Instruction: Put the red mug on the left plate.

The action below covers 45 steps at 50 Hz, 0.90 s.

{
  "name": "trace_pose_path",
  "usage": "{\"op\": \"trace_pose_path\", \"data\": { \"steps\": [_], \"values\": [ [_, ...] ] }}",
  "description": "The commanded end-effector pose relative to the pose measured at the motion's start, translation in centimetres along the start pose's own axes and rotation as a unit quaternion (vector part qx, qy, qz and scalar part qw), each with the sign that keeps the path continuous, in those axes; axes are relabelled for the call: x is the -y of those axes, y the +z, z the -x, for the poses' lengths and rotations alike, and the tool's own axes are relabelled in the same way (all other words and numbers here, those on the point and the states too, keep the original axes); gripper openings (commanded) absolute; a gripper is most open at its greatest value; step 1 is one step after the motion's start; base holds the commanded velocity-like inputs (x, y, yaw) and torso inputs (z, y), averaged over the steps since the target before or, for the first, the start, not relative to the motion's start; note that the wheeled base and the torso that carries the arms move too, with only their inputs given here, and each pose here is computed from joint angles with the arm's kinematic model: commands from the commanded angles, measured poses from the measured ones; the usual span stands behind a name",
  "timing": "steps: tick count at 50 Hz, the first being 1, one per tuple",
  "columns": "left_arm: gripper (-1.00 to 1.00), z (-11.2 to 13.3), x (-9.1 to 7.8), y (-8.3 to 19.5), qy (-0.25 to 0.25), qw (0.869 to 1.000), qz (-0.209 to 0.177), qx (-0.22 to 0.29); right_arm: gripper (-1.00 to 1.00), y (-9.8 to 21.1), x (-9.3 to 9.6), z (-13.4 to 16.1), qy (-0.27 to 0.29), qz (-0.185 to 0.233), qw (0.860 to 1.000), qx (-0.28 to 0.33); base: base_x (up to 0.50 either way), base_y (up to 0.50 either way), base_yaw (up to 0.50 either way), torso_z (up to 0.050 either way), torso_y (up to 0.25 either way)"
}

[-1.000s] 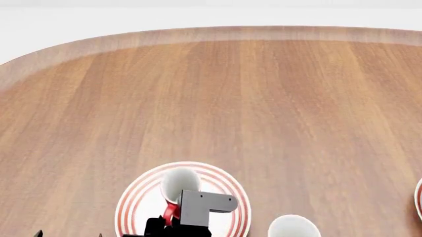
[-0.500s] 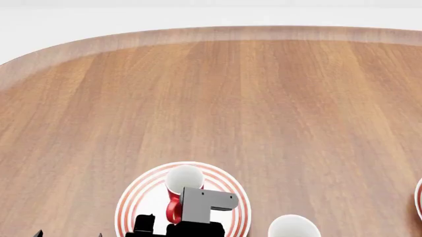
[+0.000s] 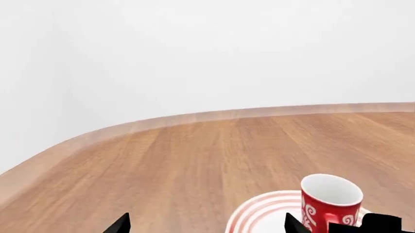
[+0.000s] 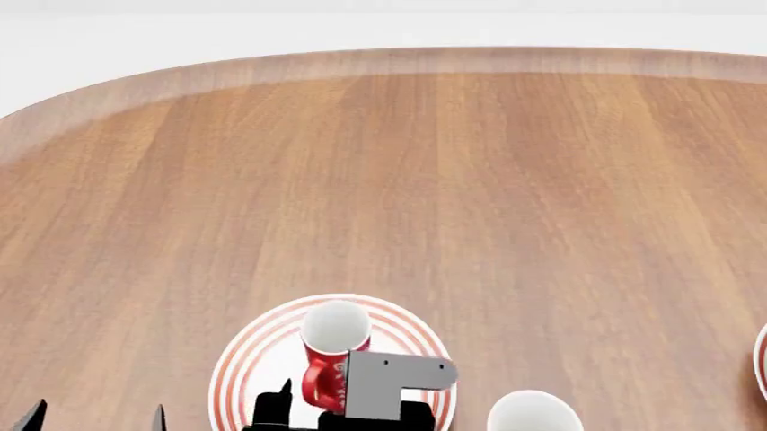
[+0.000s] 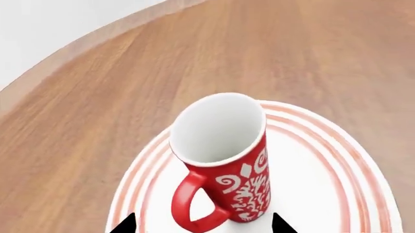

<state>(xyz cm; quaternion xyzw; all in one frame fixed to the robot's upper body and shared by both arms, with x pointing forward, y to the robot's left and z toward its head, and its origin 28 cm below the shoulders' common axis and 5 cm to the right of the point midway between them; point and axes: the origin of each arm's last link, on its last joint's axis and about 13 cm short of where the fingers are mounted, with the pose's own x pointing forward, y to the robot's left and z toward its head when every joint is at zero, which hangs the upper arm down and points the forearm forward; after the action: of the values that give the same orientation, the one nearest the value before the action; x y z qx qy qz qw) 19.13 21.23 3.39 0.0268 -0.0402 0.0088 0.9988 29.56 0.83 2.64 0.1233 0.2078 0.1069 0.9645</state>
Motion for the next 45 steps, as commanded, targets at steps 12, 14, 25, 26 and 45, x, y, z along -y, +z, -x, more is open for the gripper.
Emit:
{"op": "trace_pose_path", "data": {
  "steps": [12,14,25,26,45],
  "values": [
    [1.0,1.8,-0.2,4.2,0.0,0.998,-0.007,0.061,1.0,-0.5,1.7,4.3,-0.002,0.029,0.991,0.128,0.0,0.0,0.0,0.0,0.0],
    [1.0,1.9,-0.2,4.5,0.0,0.998,-0.009,0.066,1.0,-0.4,1.7,4.9,-0.005,0.033,0.988,0.15,0.0,0.0,0.0,0.0,0.0],
    [1.0,2.8,-0.2,6.4,-0.002,0.995,-0.011,0.097,1.0,-0.4,1.6,7.6,0.013,0.039,0.977,0.209,0.0,0.0,0.0,0.0,0.0],
    [1.0,2.8,-0.2,6.5,-0.002,0.995,-0.011,0.098,1.0,-0.4,1.6,7.7,0.015,0.039,0.977,0.211,0.0,0.0,0.0,0.0,0.0],
    [1.0,3.0,0.1,8.2,-0.011,0.993,-0.019,0.119,1.0,0.2,1.1,11.3,0.071,0.032,0.959,0.273,0.0,0.0,0.0,0.0,0.0]
  ]
}}
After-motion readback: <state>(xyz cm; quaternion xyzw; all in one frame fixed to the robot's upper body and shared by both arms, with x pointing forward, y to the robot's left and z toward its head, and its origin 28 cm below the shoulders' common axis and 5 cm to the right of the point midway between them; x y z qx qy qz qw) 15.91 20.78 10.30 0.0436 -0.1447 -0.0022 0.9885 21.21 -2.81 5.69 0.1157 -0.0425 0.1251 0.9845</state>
